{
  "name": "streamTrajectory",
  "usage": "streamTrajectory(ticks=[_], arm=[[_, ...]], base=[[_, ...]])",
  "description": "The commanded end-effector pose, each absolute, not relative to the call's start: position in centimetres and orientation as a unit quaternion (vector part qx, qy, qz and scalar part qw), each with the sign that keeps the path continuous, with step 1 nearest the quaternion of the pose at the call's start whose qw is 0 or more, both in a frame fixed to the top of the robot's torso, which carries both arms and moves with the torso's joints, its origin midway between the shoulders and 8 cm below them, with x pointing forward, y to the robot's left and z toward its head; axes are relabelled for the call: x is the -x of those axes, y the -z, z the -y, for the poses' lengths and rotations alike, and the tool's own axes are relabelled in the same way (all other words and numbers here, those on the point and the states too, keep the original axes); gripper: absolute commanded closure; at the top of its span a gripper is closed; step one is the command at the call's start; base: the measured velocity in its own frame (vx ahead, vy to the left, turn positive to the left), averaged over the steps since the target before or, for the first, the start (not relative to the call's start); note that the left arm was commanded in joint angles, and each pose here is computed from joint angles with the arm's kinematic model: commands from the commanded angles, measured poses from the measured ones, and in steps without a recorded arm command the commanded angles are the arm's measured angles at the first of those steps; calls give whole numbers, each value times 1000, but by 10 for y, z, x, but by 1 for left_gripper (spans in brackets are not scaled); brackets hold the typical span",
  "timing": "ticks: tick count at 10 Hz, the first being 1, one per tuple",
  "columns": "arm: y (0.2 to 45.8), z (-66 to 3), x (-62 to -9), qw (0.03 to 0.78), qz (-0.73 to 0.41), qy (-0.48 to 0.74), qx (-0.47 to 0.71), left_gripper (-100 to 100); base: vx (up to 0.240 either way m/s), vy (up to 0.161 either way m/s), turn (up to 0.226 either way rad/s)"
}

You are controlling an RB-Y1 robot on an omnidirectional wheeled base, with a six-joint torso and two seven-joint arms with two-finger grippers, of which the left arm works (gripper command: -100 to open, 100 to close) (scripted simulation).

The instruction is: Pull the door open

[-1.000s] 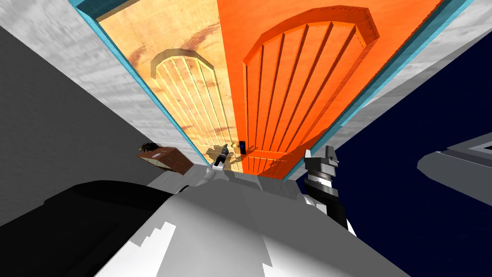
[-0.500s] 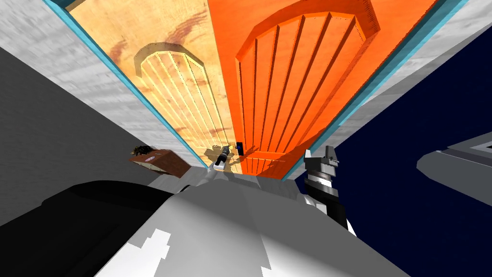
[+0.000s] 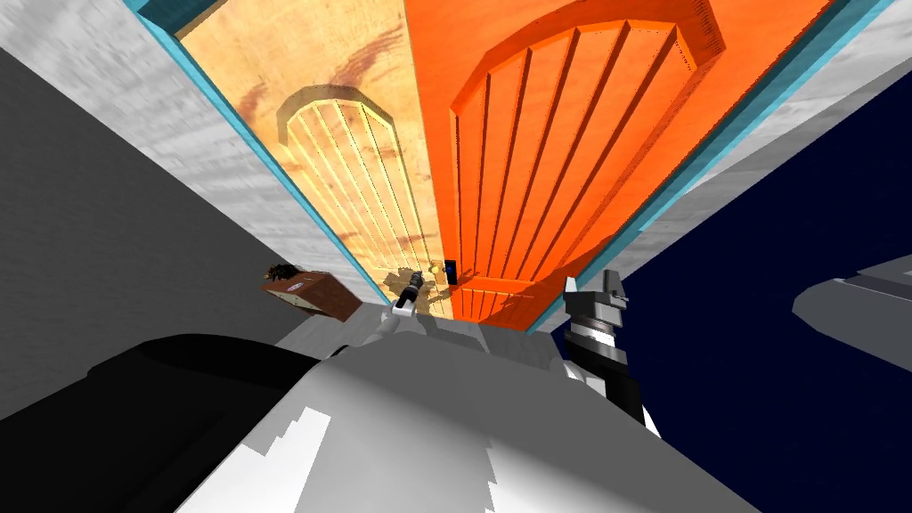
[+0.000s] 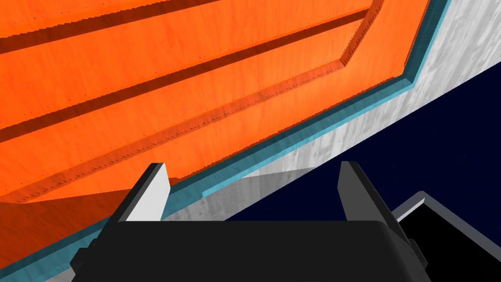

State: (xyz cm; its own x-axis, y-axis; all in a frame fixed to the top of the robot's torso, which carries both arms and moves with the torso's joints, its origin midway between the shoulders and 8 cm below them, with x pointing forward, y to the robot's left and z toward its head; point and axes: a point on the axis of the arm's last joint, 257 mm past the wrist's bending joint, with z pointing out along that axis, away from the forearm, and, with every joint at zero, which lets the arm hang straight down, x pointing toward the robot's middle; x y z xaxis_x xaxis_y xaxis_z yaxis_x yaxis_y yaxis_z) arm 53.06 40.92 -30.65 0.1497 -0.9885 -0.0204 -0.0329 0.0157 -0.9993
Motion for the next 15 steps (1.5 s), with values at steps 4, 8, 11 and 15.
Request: streamTrajectory(ticks=[4, 8, 11, 15], arm=[[309, -407, -527, 530, -477, 451, 537, -100], [310, -415, -523, 532, -478, 445, 539, -100], [317, -459, -506, 545, -472, 412, 556, -100], [313, -449, -514, 544, -471, 420, 552, -100]], base=[[-188, -7, 9], [-113, -55, -6], [28, 81, 153], [151, -7, -37]])
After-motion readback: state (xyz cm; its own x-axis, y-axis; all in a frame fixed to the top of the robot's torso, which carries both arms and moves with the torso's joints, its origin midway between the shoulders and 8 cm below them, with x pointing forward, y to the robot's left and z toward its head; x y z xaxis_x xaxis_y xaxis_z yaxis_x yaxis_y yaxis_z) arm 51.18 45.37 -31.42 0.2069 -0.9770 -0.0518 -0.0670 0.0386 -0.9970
